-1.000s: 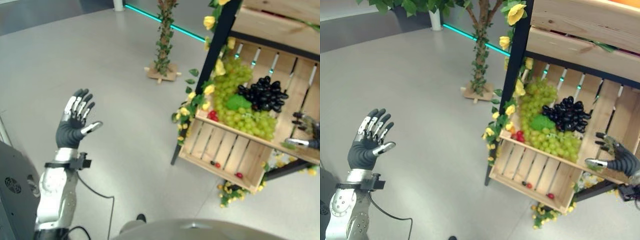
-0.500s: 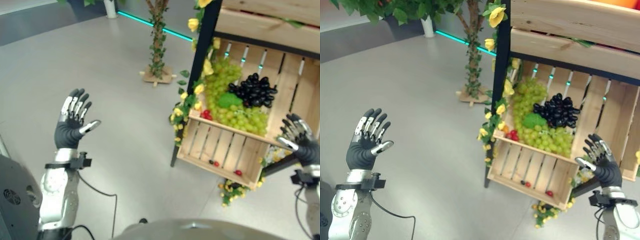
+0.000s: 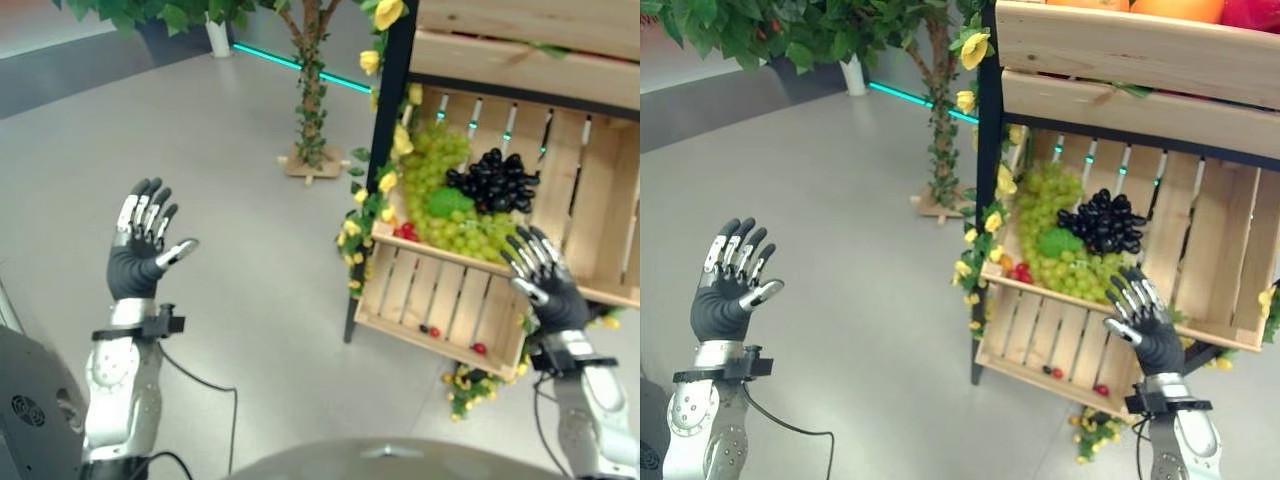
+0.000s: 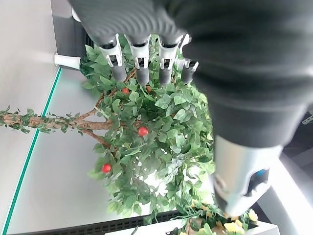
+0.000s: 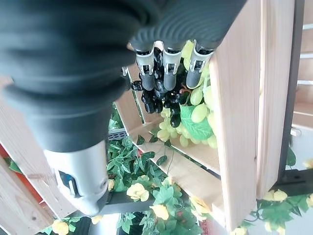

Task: Pick up the fruits from the basket on one side to the basket on the other side

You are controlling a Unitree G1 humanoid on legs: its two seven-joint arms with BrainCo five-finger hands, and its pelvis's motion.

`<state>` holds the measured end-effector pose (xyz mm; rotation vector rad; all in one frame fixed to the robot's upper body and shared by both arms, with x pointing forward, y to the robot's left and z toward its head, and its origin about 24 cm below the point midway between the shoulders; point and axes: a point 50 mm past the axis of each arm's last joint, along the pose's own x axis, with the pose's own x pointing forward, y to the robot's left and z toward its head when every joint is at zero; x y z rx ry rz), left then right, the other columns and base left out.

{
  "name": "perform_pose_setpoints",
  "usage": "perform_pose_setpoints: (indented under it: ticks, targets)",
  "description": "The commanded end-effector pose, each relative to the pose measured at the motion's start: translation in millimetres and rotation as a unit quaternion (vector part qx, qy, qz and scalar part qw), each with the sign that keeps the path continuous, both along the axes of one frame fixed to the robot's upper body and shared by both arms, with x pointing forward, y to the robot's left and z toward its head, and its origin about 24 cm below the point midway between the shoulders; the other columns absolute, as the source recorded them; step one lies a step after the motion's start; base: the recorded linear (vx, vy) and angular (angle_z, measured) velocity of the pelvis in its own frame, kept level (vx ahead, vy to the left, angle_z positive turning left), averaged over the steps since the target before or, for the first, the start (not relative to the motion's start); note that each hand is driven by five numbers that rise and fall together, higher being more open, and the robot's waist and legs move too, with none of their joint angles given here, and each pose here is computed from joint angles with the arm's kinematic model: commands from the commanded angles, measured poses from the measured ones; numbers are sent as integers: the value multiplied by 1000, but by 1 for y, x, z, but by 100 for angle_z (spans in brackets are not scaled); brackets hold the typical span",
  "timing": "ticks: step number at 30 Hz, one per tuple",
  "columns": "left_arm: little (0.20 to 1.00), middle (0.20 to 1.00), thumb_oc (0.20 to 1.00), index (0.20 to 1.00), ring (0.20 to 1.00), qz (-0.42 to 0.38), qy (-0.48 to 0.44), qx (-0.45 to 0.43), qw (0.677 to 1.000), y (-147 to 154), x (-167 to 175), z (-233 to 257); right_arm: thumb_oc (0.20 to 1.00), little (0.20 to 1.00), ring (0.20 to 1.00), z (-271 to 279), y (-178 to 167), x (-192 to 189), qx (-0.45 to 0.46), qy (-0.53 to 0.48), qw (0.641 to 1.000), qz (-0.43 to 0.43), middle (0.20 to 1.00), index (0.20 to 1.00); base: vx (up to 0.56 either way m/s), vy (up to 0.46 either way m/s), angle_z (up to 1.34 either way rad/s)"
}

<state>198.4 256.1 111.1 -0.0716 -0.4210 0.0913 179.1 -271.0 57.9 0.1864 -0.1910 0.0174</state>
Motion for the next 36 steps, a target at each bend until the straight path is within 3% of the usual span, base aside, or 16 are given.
perform_pose_setpoints:
  ticks: [1, 19, 29, 36]
  targets:
    - [1000, 1000, 1000, 1000, 1000, 8, -40, 27, 999, 3, 3, 12, 1000, 1000, 1000, 30, 5, 11, 2, -89, 996, 6, 1000, 1000, 0, 0, 0]
    - [1000, 1000, 1000, 1000, 1000, -22, -64, 20, 997, -2, 5, 20, 1000, 1000, 1000, 66, 44, 38, -10, -168, 977, 127, 1000, 1000, -16, -34, 18]
    - [1000, 1000, 1000, 1000, 1000, -49, -92, 16, 994, -9, 17, 30, 1000, 1000, 1000, 93, 47, 51, -46, -219, 965, 133, 1000, 1000, -9, 45, 120]
    - [1000, 1000, 1000, 1000, 1000, -10, -95, 25, 995, -2, 19, 32, 1000, 1000, 1000, 80, 64, 57, -29, -198, 969, 146, 1000, 1000, 263, 224, 53]
